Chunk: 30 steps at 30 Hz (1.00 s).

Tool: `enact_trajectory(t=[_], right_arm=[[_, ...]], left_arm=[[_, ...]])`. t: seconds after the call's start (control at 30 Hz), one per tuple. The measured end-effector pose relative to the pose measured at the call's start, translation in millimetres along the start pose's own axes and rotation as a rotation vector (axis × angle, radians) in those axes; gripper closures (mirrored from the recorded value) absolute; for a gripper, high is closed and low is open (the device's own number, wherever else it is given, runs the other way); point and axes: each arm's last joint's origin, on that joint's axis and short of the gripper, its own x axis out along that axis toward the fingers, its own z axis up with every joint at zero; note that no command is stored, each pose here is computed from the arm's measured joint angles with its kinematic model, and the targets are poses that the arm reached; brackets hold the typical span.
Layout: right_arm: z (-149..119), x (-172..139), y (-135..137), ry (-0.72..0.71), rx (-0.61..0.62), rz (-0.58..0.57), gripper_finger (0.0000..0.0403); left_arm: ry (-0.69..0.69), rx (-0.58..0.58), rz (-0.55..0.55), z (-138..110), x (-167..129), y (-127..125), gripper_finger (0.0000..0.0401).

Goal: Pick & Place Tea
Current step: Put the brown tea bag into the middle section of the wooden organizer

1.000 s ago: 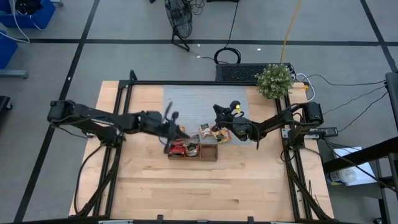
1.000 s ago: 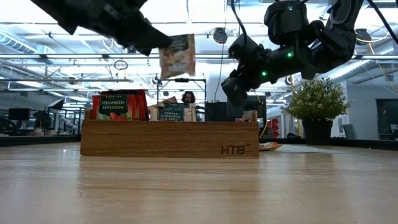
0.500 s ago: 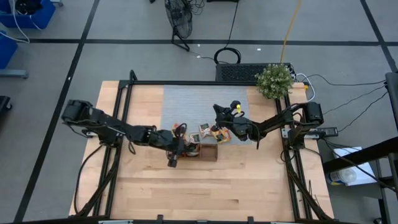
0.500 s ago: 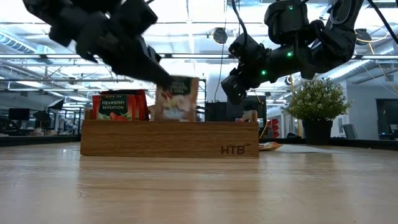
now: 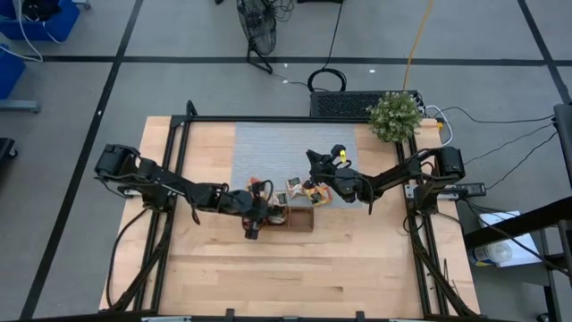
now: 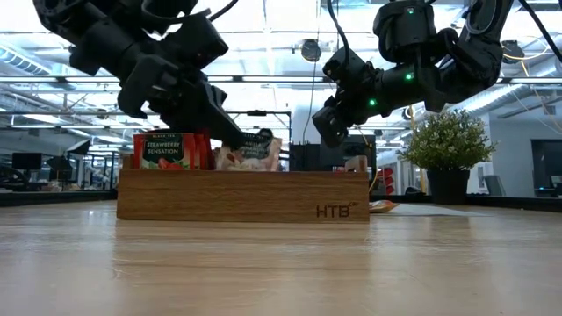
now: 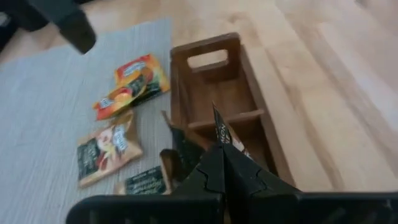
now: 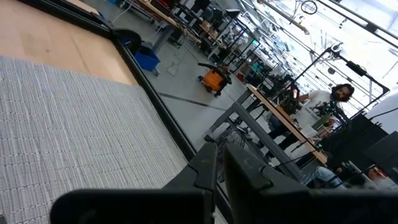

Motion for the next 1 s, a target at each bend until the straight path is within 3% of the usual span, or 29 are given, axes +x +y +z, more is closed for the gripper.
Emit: enact_trajectory(t=[0.23, 0.67, 0.77, 1.0], right_arm=[[0, 0, 0, 0.0, -0.001, 0.001, 0.0387], [-3, 0, 3, 0.01, 0.007, 0.036, 0.0372], [-3, -2, 5, 0.002, 0.026, 0.138, 0.0364], [15, 12, -1, 0.163, 0.071, 0.688, 0.0358]], left_arm=[[0.017, -0.069, 0.055, -1, 0, 1, 0.0393], [-0.034, -0.109, 0.063, 4, -1, 2, 0.0282], [-0.048, -0.079, 0.067, 5, -1, 3, 0.0256], [-0.162, -0.016, 0.117, 26, -25, 11, 0.0217]])
